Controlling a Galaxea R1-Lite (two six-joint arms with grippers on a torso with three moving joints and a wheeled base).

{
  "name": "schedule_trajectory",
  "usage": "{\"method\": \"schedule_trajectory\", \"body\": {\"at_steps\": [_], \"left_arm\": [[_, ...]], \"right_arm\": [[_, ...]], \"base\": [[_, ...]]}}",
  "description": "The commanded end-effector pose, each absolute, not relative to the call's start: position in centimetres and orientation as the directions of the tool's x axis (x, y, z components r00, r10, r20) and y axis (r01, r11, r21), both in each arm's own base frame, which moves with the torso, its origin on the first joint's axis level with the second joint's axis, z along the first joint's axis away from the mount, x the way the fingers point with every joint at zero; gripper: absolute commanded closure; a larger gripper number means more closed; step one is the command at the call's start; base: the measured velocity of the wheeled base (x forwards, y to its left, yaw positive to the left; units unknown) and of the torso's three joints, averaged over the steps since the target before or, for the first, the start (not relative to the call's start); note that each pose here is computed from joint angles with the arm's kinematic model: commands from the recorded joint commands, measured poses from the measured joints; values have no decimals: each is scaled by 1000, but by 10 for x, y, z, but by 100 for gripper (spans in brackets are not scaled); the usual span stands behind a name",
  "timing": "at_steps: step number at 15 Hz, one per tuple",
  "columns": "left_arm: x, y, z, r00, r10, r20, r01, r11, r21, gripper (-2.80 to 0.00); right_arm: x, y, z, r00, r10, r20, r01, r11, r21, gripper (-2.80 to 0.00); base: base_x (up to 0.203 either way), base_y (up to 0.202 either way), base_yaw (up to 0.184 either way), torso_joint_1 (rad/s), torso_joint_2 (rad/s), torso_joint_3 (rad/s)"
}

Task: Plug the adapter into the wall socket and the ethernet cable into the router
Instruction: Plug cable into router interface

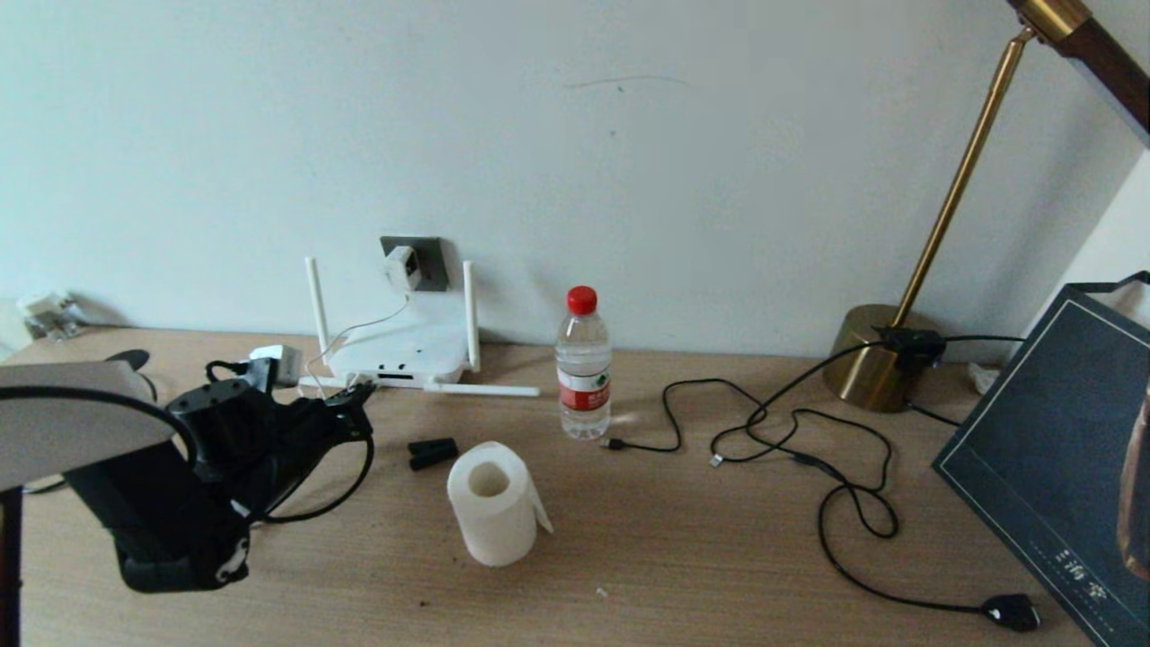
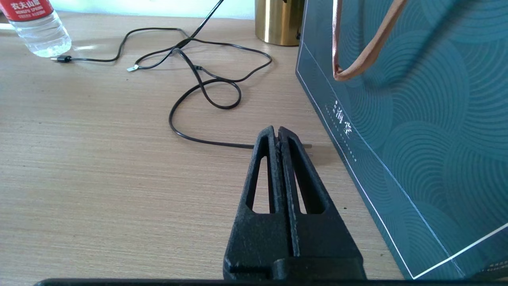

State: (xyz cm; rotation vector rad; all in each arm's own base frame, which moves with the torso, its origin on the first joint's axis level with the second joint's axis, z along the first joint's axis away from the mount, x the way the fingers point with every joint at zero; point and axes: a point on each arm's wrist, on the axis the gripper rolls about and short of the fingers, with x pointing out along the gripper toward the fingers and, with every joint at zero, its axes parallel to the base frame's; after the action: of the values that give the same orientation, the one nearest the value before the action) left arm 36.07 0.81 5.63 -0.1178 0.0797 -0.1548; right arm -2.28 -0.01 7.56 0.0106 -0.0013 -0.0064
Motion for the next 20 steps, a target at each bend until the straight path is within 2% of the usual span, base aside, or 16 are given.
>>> {"method": "schedule_trajectory", "body": {"at_steps": [1,20], "left_arm": [[364,8,58,985,-161,-55,154,981,-116,0],[387,9,45,985,-165,-41,160,981,-111,0]], "right_arm": [[-23,0,76,1000,-6,0,6,1000,11,0],[-23,0,76,1000,-6,0,6,1000,11,0]], "base": [[0,0,0,0,0,0],[0,0,0,0,0,0]]}}
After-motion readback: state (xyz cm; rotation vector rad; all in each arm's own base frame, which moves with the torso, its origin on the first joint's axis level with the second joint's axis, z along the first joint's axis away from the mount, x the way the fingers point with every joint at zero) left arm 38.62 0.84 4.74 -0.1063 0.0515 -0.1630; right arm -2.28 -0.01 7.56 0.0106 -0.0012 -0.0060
